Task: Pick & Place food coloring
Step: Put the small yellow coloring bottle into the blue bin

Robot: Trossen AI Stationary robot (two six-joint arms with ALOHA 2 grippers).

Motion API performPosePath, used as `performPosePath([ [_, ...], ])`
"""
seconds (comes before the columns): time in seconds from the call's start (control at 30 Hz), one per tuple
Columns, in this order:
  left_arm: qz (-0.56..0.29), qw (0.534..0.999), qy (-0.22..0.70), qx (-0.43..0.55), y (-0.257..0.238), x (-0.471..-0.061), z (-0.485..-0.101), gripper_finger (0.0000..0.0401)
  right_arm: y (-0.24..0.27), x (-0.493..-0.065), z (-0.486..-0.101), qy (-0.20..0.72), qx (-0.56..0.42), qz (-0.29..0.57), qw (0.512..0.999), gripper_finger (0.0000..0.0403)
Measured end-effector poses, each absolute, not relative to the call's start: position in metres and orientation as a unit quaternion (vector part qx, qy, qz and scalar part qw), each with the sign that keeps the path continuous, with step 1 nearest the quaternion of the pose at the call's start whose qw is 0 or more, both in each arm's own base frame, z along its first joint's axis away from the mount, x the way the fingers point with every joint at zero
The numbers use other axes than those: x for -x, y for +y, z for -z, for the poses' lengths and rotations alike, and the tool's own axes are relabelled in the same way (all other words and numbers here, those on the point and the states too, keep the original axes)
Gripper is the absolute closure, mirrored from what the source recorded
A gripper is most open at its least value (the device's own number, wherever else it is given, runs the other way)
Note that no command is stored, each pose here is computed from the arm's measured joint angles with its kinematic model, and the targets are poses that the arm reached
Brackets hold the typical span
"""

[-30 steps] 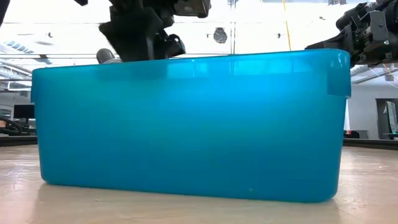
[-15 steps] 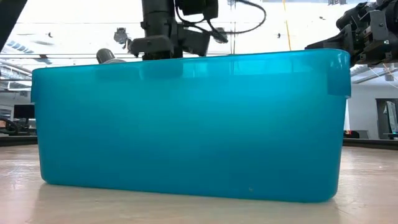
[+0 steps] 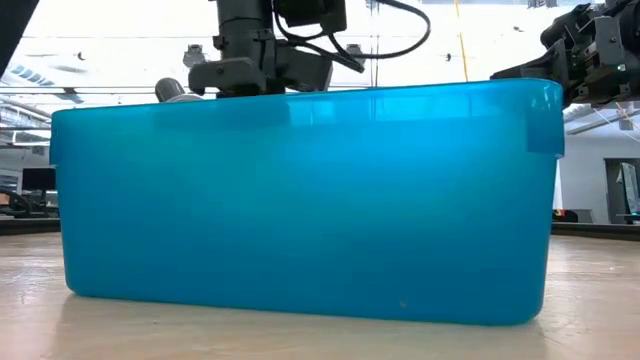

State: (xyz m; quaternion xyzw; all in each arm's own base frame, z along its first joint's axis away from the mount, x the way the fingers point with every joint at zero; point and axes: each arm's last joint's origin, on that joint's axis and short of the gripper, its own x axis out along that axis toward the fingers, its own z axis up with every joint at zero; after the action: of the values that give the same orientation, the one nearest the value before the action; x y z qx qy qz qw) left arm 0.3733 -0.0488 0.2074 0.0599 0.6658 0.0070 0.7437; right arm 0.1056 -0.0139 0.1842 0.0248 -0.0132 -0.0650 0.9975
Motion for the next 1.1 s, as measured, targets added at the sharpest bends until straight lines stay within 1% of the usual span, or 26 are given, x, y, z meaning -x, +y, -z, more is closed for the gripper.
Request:
performPosePath([
  [0.2, 0.013, 0.739, 0.67, -0.072, -0.074, -0.368, -0.207, 0.0188, -0.014, -0.106, -0.184, -0.013, -0.025, 0.065, 0.997, 0.0243],
  [0.37, 0.02, 0.747, 0.66, -0.075, -0.087, -0.367, -0.207, 0.0168, -0.014, -0.106, -0.184, -0.013, -0.025, 0.065, 0.997, 0.0243],
  [0.6, 0.009, 0.748, 0.661, -0.06, -0.091, -0.368, -0.204, 0.0166, -0.014, -0.106, -0.184, -0.013, -0.025, 0.065, 0.997, 0.0243],
  [0.67, 0.01, 0.756, 0.652, -0.054, -0.092, -0.371, -0.201, 0.0166, -0.014, -0.106, -0.184, -0.013, -0.025, 0.065, 0.997, 0.0243],
  [0.83, 0.031, 0.76, 0.648, -0.043, -0.093, -0.37, -0.187, 0.0166, -0.014, -0.106, -0.184, -0.013, -0.025, 0.065, 0.997, 0.0243],
  [1.1, 0.022, 0.75, 0.66, -0.039, -0.088, -0.363, -0.17, 0.0166, -0.014, -0.106, -0.184, -0.013, -0.025, 0.065, 0.998, 0.0243],
])
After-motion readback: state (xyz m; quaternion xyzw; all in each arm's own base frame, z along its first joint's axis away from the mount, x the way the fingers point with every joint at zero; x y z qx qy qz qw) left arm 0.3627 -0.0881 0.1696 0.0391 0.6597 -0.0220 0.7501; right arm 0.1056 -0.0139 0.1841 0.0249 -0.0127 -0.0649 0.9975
